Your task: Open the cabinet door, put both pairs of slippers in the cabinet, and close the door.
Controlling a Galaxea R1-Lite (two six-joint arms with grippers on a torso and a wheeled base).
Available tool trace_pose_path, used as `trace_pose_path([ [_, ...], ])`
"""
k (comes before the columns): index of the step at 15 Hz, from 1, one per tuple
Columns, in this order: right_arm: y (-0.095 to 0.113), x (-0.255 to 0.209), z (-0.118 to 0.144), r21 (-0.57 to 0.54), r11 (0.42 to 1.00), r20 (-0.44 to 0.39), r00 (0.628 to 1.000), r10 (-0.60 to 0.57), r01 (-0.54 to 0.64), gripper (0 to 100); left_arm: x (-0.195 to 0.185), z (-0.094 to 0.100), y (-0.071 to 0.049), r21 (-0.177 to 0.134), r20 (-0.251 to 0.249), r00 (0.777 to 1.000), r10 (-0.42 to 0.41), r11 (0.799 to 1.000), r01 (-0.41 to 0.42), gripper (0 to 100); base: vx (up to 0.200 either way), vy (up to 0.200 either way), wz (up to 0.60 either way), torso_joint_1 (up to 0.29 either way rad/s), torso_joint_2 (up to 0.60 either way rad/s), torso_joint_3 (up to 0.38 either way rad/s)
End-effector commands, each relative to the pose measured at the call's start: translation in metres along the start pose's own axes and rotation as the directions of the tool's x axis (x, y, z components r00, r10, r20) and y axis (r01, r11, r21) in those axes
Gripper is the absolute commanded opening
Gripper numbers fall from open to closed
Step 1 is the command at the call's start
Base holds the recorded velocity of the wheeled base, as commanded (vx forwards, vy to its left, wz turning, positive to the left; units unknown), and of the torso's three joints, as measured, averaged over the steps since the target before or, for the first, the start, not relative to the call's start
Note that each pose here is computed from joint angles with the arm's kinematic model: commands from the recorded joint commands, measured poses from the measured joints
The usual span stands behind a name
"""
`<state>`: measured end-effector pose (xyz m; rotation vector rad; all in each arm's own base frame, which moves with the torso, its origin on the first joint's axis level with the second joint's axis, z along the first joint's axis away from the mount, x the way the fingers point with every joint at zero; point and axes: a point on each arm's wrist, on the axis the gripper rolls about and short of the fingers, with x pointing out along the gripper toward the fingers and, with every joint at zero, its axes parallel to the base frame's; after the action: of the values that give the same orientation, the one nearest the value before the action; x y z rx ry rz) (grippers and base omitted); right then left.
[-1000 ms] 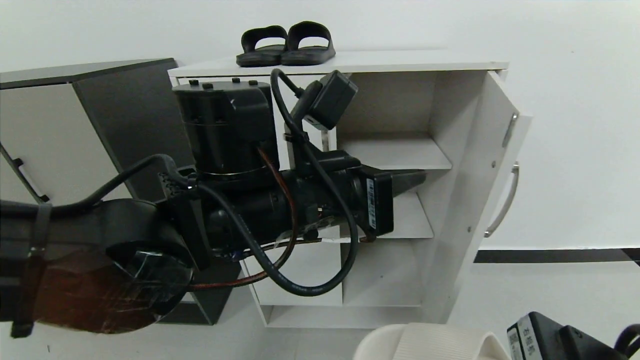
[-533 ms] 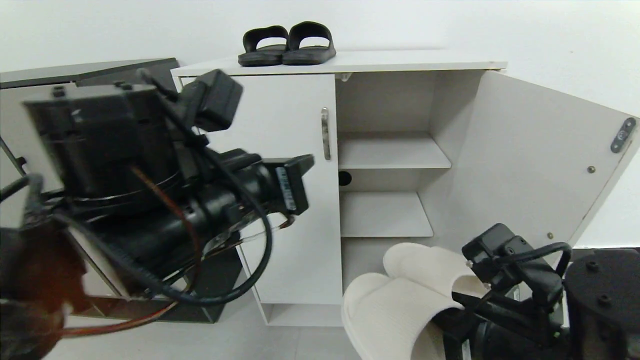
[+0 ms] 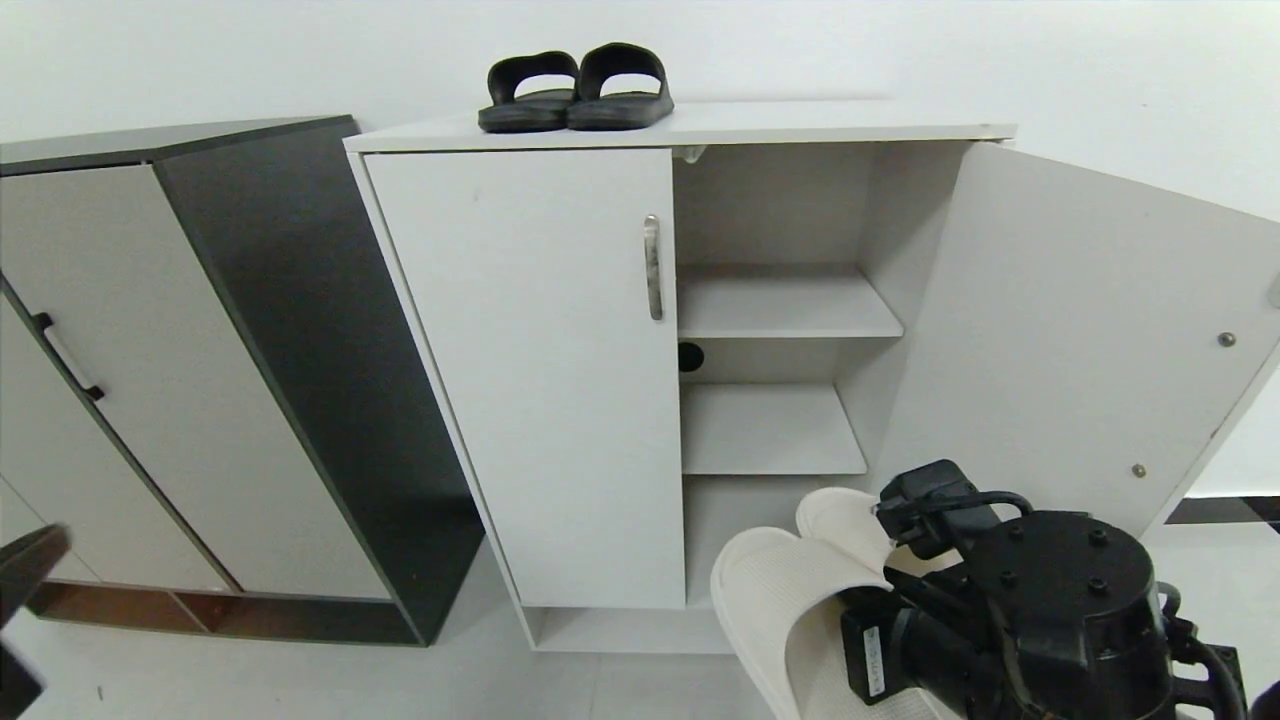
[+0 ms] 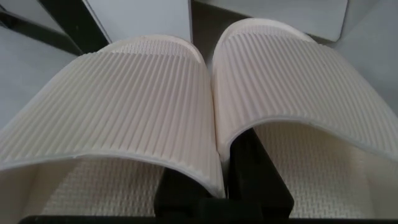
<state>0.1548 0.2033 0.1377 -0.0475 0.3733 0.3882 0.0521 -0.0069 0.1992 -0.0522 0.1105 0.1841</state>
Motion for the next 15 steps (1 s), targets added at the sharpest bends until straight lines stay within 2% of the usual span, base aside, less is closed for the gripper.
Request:
trace_pose_path([
  [1,-0.001,0.001,-0.004,-0.007,1.000,-0.014,1.000,-0.006,0.006,0,-0.065,-0.090,0.040,-0.006,0.114,0.971,0.212,0.977,-0.213,0,0.000,0.000,0.00,0.000,0.00,0.000],
  [2,-0.002,0.000,-0.006,-0.009,1.000,-0.018,1.000,-0.007,0.007,0,-0.058,-0.107,0.039,-0.008,0.069,0.976,0.207,0.978,-0.207,0,0.000,0.000,0.00,0.000,0.00,0.000],
  [3,-0.002,-0.001,-0.007,-0.011,1.000,-0.020,1.000,-0.008,0.008,0,-0.051,-0.121,0.037,-0.021,0.081,0.984,0.161,0.987,-0.160,0,0.000,0.000,0.00,0.000,0.00,0.000],
  [4,-0.003,0.000,-0.008,-0.014,1.000,-0.026,1.000,-0.008,0.007,0,-0.050,-0.123,0.034,-0.012,0.070,0.997,0.043,0.999,-0.042,0,0.000,0.000,0.00,0.000,0.00,0.000],
  [5,-0.003,-0.001,-0.009,-0.016,1.000,-0.027,1.000,-0.008,0.008,0,-0.050,-0.123,0.032,-0.022,0.059,0.995,-0.084,0.996,0.086,0,0.000,0.000,0.00,0.000,0.00,0.000],
  [6,-0.003,-0.001,-0.009,-0.015,1.000,-0.026,1.000,-0.005,0.004,0,-0.050,-0.124,0.029,-0.003,0.049,0.979,-0.198,0.980,0.198,0,0.000,0.000,0.00,0.000,0.00,0.000],
  [7,-0.002,-0.001,-0.009,-0.019,1.000,-0.027,1.000,0.001,-0.002,0,-0.051,-0.124,0.026,0.050,0.037,0.946,-0.322,0.946,0.320,0,0.000,0.000,0.00,0.000,0.00,0.000],
  [8,-0.001,0.000,-0.010,-0.023,1.000,-0.031,1.000,0.003,-0.004,0,-0.051,-0.128,0.026,0.122,0.003,0.945,-0.328,0.938,0.325,0,0.000,0.000,0.00,0.000,0.00,0.000],
  [9,0.001,0.001,-0.011,-0.026,1.000,-0.036,0.999,0.006,-0.007,0,-0.051,-0.128,0.027,0.162,0.005,0.959,-0.284,0.946,0.280,0,0.000,0.000,0.00,0.000,0.00,0.000],
  [10,0.001,0.002,-0.012,-0.031,1.000,-0.042,0.999,0.004,-0.005,0,-0.050,-0.127,0.029,0.145,0.011,0.976,-0.219,0.966,0.215,0,0.000,0.000,0.00,0.000,0.00,0.000],
  [11,0.001,0.002,-0.013,-0.028,1.000,-0.043,0.999,0.002,-0.004,0,-0.050,-0.127,0.029,0.108,0.012,0.979,-0.203,0.974,0.200,0,0.000,0.000,0.00,0.000,0.00,0.000],
  [12,0.001,0.002,-0.013,-0.029,1.000,-0.044,0.999,0.002,-0.003,0,-0.050,-0.127,0.029,0.105,0.015,0.981,-0.194,0.976,0.191,0,0.000,0.000,0.00,0.000,0.00,0.000],
  [13,0.001,0.002,-0.012,-0.026,1.000,-0.036,0.999,0.003,-0.004,0,-0.048,-0.127,0.028,0.103,-0.014,0.990,-0.141,0.985,0.141,0,0.000,0.000,0.00,0.000,0.00,0.000],
  [14,0.002,0.003,-0.011,-0.022,1.000,-0.028,1.000,0.007,-0.007,0,-0.045,-0.126,0.026,0.102,-0.063,0.997,-0.048,0.993,0.054,0,0.000,0.000,0.00,0.000,0.00,0.000],
  [15,0.002,0.003,-0.012,-0.025,1.000,-0.028,1.000,0.005,-0.006,0,-0.048,-0.127,0.025,0.093,-0.022,0.999,-0.042,0.995,0.044,0,0.000,0.000,0.00,0.000,0.00,0.000],
])
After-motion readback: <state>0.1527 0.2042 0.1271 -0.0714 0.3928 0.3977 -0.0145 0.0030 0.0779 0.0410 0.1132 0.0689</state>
